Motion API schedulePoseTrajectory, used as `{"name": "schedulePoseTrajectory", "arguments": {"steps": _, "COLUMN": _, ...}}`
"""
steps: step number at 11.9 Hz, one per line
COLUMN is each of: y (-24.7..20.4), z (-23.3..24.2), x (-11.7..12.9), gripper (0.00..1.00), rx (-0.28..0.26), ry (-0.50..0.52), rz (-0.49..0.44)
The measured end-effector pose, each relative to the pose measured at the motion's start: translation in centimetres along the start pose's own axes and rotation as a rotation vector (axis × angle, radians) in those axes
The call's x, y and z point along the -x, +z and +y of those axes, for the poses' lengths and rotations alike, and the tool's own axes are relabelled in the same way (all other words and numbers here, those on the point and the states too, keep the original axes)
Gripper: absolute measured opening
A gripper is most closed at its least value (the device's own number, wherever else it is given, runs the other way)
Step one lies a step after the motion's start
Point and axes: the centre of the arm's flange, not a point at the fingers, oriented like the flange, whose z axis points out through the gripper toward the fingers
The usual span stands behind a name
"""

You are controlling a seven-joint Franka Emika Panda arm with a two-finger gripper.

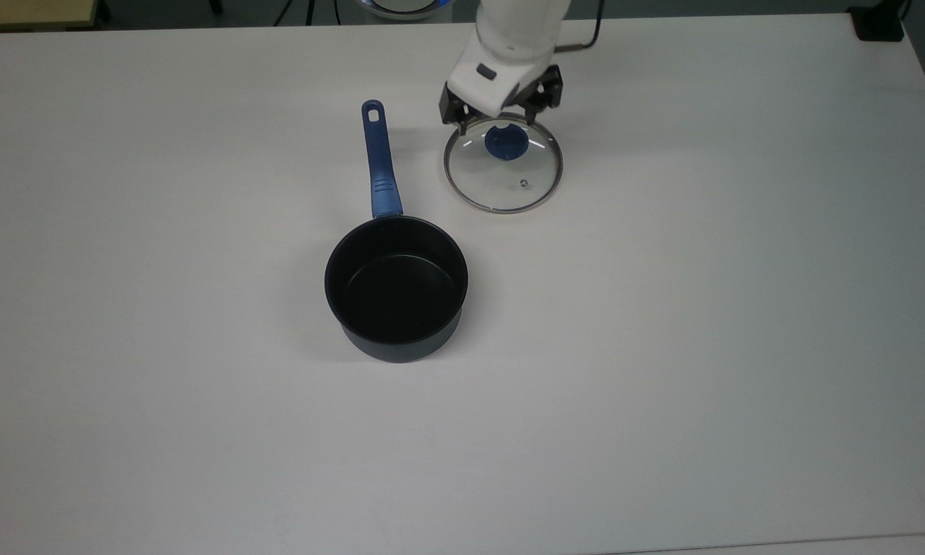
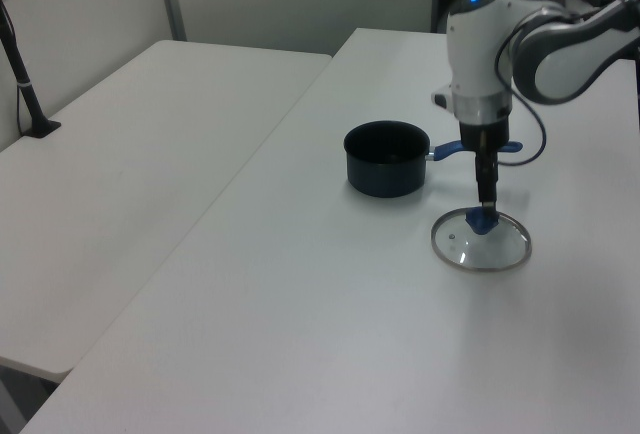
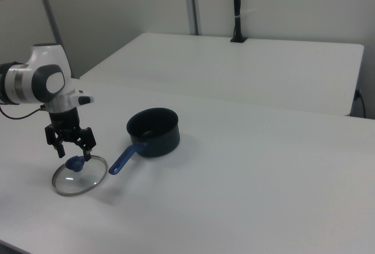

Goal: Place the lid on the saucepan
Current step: 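Move the gripper down over the glass lid's blue knob, then close the gripper on the blue knob of the glass lid, then lift the glass lid and carry it over the saucepan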

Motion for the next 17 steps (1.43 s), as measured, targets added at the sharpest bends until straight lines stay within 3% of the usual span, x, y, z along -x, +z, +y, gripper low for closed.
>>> {"name": "schedulePoseTrajectory", "arguments": {"steps": 7, "y": 3.0, "z": -0.9, "x": -1.2, "gripper": 0.96, "rx": -0.018, "ry": 0.049, "rz": -0.011}}
{"name": "schedulePoseTrajectory", "arguments": {"steps": 8, "y": 3.1, "z": -1.0, "x": -1.2, "gripper": 0.88, "rx": -0.018, "ry": 0.049, "rz": -0.013}}
{"name": "schedulePoseTrajectory", "arguments": {"steps": 9, "y": 3.1, "z": -1.0, "x": -1.2, "gripper": 0.70, "rx": -0.018, "ry": 0.063, "rz": -0.013}}
{"name": "schedulePoseTrajectory", "arguments": {"steps": 11, "y": 2.7, "z": -1.2, "x": -1.4, "gripper": 0.67, "rx": -0.020, "ry": 0.100, "rz": -0.004}}
{"name": "schedulePoseTrajectory", "arguments": {"steps": 14, "y": -2.1, "z": -1.4, "x": -2.0, "gripper": 0.67, "rx": -0.007, "ry": 0.100, "rz": -0.036}}
{"name": "schedulePoseTrajectory", "arguments": {"steps": 17, "y": -11.2, "z": 0.8, "x": -2.8, "gripper": 0.67, "rx": -0.014, "ry": 0.072, "rz": 0.029}}
